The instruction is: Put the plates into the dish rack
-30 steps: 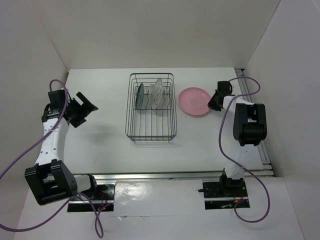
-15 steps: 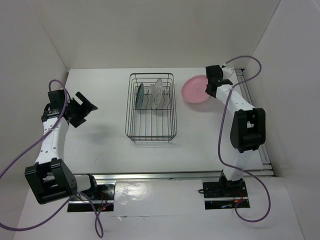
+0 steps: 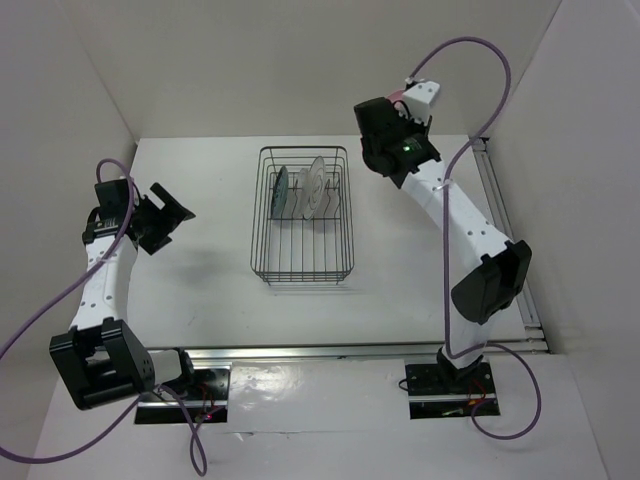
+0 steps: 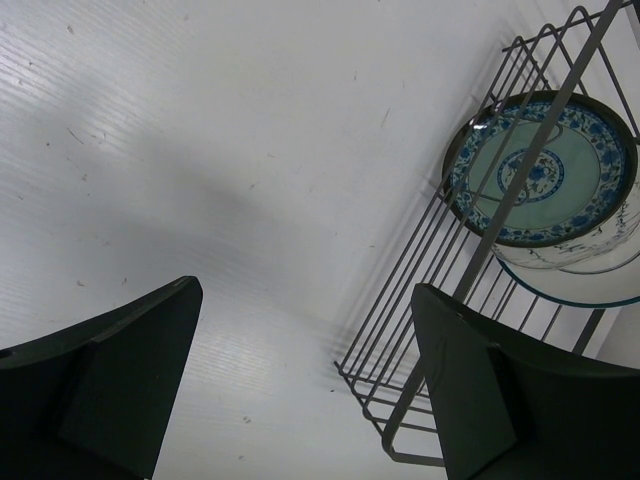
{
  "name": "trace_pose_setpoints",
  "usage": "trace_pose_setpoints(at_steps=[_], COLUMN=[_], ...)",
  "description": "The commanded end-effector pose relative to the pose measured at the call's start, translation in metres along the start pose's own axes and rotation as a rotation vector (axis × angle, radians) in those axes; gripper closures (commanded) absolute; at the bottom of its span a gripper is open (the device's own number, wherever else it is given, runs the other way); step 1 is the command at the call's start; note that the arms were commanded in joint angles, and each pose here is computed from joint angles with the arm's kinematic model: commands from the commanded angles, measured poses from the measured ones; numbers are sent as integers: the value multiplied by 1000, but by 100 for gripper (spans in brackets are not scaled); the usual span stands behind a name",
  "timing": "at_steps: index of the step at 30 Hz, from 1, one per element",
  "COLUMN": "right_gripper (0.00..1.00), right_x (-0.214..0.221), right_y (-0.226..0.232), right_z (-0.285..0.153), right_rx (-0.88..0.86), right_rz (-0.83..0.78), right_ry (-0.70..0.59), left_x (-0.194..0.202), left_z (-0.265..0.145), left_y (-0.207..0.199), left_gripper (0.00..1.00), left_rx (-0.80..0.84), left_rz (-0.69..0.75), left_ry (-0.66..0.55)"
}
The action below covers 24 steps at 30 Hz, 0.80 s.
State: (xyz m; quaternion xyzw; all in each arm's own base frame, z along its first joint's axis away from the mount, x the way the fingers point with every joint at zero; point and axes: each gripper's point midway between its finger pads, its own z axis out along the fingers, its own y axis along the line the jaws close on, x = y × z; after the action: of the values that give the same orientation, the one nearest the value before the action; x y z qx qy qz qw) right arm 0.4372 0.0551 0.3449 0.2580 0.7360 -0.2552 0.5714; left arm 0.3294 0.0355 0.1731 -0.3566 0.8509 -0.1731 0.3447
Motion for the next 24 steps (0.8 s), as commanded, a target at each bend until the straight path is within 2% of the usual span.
trace_pose_setpoints(at_steps=[1, 6, 11, 19, 24], right_gripper=[100, 100, 100, 100, 100], right_x=[-14, -1, 23, 21, 34], right_y=[-11, 7, 25, 49, 68], right_z=[-22, -53, -56, -66, -65], right_rx=[86, 48, 32, 44, 38], right_rz=[-76, -149, -221, -261, -288], right_ry=[-72, -102, -95, -136, -135], left_x=[-15, -13, -12, -10, -10], left_z=[-12, -13, -13, -14, -14], left_y=[-15, -14, -16, -15, -15], left_gripper=[0, 0, 0, 0, 0], left_rx=[53, 53, 61, 61, 61], left_rz=[15, 15, 16, 16, 16], left_ry=[-59, -59, -54, -54, -54])
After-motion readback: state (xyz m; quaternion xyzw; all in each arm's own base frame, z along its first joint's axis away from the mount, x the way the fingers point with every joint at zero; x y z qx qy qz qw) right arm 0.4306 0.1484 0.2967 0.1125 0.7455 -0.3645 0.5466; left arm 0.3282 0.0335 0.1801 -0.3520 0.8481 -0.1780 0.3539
